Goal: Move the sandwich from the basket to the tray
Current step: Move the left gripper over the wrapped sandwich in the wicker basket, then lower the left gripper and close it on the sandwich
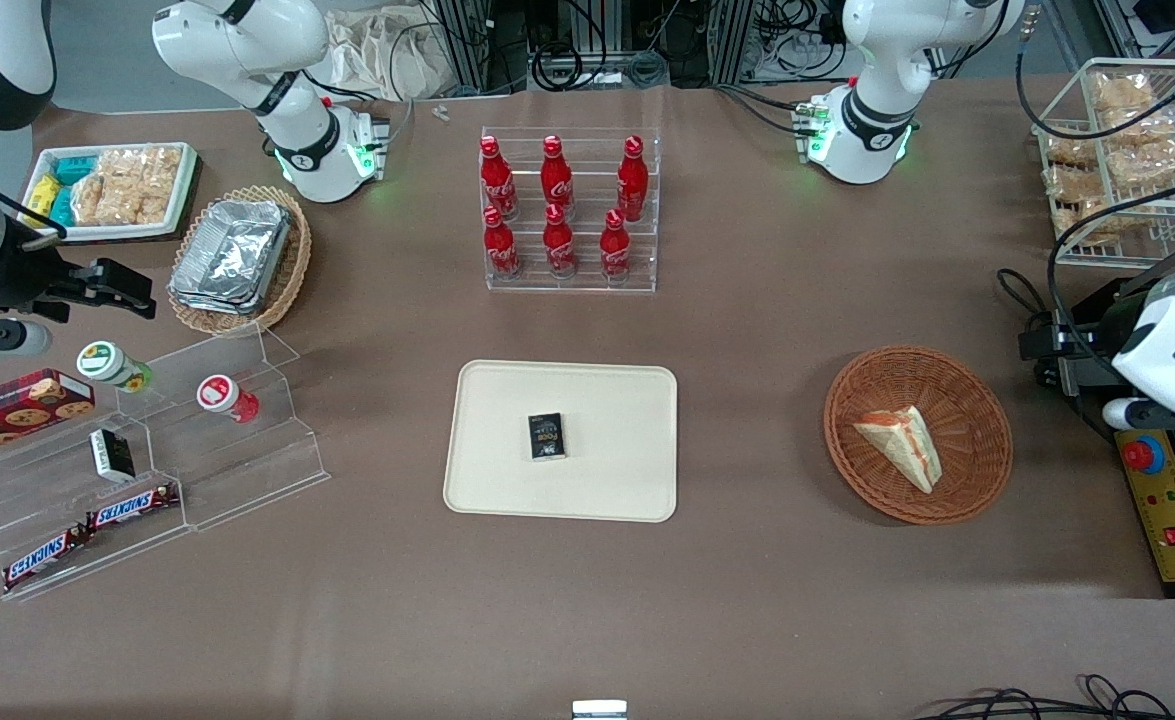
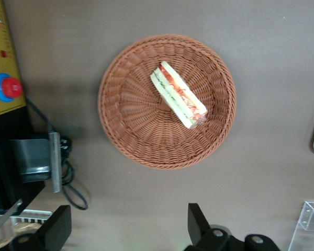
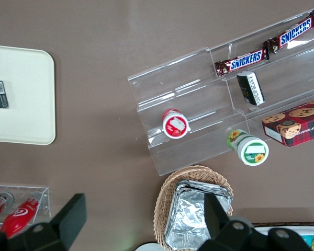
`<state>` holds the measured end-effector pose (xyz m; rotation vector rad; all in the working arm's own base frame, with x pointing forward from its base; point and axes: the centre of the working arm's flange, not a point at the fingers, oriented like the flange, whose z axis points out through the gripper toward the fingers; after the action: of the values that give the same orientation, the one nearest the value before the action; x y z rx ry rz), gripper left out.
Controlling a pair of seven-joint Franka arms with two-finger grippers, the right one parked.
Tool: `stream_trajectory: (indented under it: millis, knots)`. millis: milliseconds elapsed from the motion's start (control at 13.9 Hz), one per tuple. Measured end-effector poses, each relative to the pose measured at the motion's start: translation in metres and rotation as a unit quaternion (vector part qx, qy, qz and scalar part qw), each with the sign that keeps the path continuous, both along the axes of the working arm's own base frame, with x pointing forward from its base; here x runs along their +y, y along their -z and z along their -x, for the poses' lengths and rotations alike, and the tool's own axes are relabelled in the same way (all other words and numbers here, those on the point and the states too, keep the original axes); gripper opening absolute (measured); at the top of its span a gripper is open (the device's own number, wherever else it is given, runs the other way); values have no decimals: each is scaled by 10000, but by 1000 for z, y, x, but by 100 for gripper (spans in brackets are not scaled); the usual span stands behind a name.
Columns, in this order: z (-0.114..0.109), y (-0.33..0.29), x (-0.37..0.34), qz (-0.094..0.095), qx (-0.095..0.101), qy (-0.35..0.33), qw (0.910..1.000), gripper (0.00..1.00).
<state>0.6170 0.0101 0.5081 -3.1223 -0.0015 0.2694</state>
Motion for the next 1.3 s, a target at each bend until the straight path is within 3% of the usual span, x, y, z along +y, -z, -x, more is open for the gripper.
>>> stream_trajectory:
  millis: [216,432,649,937,1297]
  knots:
    - [-9,50,-8,38,85,-212,9997,100]
    - [-2,99,-29,-31,-93,-760,9971,100]
    - [9,135,-50,-98,-327,-1597,9866,100]
    - [21,177,-56,-81,-712,-2516,9652,100]
    - [28,220,-48,-74,-803,-2978,9512,100]
